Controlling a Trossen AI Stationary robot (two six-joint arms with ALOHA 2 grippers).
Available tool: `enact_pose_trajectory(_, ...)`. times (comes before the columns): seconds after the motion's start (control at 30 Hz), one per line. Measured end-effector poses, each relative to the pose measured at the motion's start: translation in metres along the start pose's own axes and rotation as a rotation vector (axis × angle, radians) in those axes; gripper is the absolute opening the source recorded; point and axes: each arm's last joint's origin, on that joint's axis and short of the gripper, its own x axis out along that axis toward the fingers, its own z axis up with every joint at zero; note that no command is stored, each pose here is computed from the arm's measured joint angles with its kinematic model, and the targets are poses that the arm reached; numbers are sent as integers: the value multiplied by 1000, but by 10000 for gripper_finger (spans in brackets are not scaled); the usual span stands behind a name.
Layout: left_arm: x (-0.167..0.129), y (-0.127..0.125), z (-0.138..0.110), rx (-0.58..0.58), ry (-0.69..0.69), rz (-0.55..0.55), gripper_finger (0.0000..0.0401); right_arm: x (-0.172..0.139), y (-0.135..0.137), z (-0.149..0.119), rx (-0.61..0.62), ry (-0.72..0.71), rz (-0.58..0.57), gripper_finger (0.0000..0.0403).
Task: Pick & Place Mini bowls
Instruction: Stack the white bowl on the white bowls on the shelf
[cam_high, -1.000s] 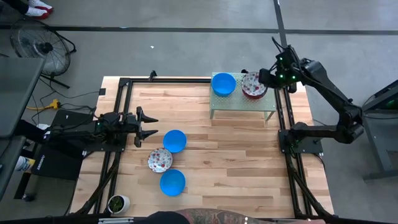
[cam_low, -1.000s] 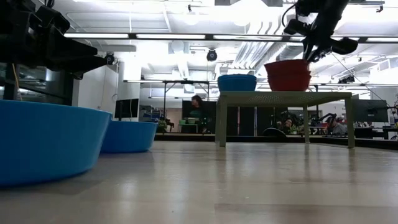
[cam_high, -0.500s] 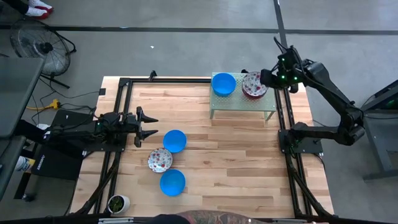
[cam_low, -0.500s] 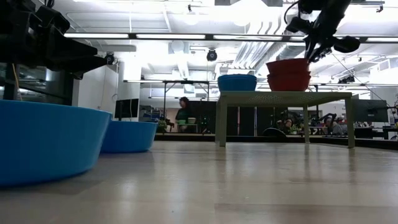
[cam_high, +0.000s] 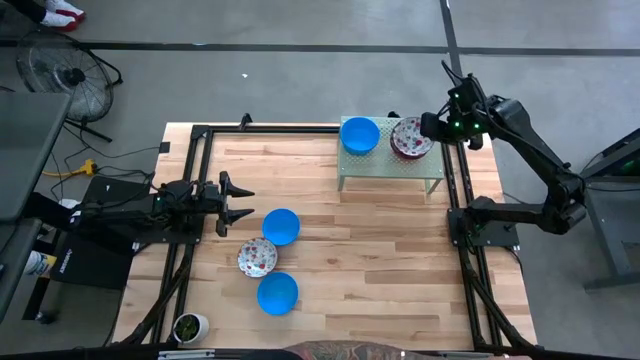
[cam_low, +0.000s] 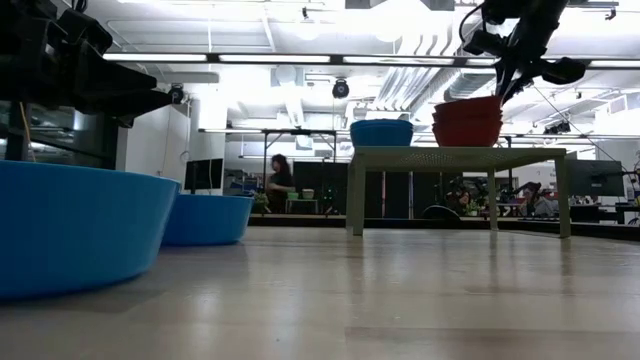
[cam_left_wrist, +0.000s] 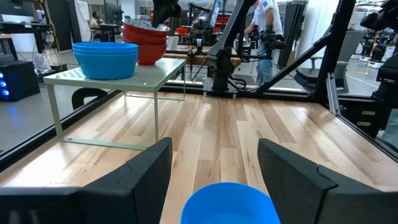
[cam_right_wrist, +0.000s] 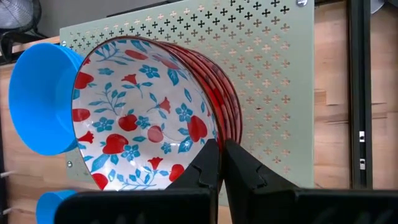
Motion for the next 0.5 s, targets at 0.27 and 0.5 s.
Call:
enact_pose_trajectory(0.27,0,0,0,0,-1,0,232,0,0,1,-5,10,23,6)
enact_pose_trajectory(0.5,0,0,0,0,-1,0,232,-1,1,2,0,1,31,49)
